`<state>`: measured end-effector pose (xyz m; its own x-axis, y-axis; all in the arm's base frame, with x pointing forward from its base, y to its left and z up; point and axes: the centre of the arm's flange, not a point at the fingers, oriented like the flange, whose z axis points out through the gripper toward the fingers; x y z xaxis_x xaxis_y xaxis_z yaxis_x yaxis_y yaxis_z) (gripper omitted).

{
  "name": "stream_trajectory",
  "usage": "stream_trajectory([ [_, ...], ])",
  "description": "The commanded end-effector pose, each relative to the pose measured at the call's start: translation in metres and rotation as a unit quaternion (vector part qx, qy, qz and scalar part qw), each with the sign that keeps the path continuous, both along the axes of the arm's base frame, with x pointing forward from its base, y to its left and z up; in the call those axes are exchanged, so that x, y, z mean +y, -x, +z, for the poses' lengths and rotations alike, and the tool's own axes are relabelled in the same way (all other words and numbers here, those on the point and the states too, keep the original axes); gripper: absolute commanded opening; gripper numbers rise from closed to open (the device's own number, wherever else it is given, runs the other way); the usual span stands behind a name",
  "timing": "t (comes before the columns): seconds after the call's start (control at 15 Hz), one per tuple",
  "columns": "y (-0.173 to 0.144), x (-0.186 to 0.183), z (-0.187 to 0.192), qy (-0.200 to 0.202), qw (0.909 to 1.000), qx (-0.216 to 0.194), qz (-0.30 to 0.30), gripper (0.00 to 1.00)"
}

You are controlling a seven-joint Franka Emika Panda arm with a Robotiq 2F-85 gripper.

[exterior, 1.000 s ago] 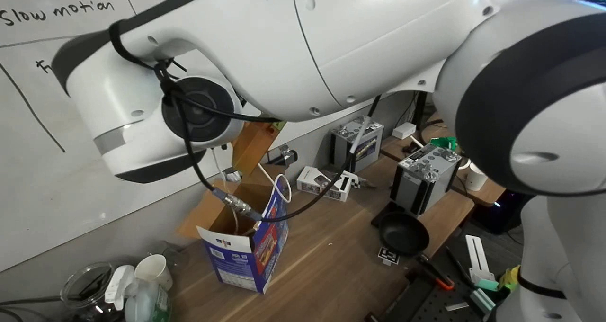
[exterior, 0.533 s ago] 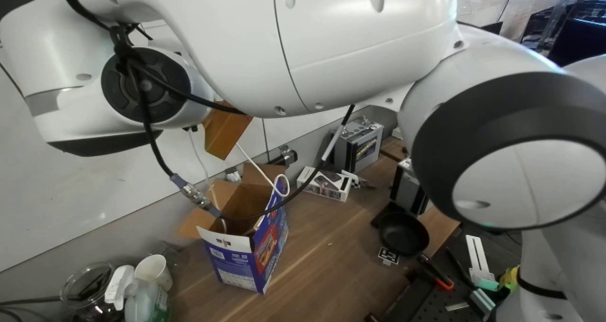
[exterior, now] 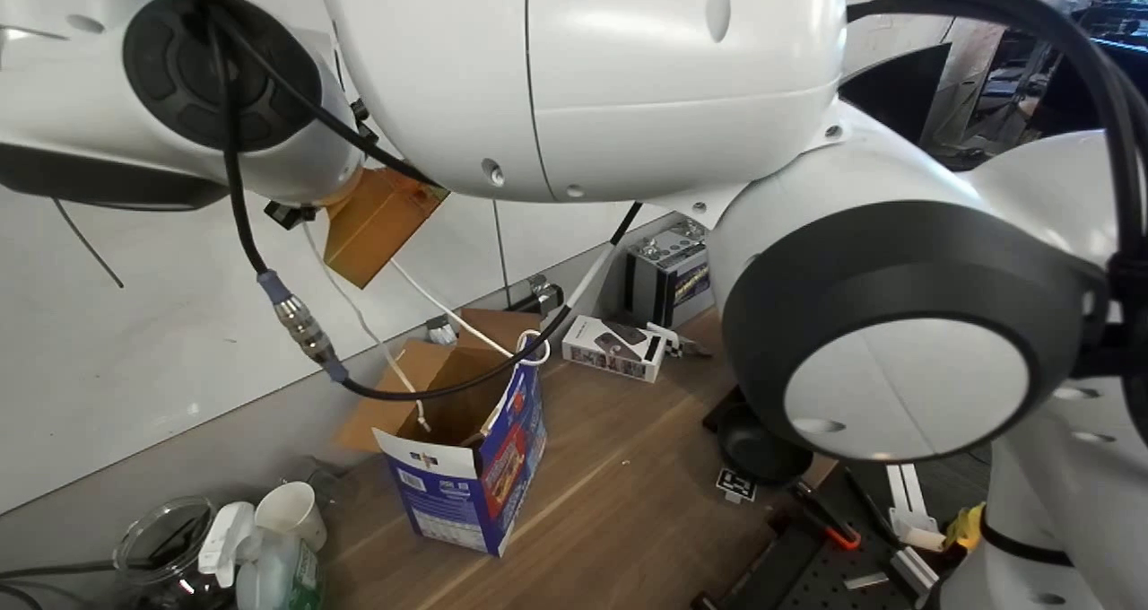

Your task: Pick the ropes and put them in the box

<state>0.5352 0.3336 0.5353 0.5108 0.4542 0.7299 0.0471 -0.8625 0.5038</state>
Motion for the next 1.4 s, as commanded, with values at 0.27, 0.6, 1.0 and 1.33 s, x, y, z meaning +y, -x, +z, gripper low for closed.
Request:
stream_trajectory([
  [0.27, -0.071, -0.04, 0.02, -0.143, 0.9876, 0.062, -0.021, 0.01],
  [0.6, -0.08, -0.127, -0.012, -0.202, 0.9665, 0.133, -0.087, 0.01],
  [1.0, -0.077, -0.123, -0.046, -0.24, 0.9401, 0.228, -0.08, 0.01],
  [1.33, -0.063, -0.117, -0.063, -0.236, 0.9285, 0.271, -0.093, 0.3],
])
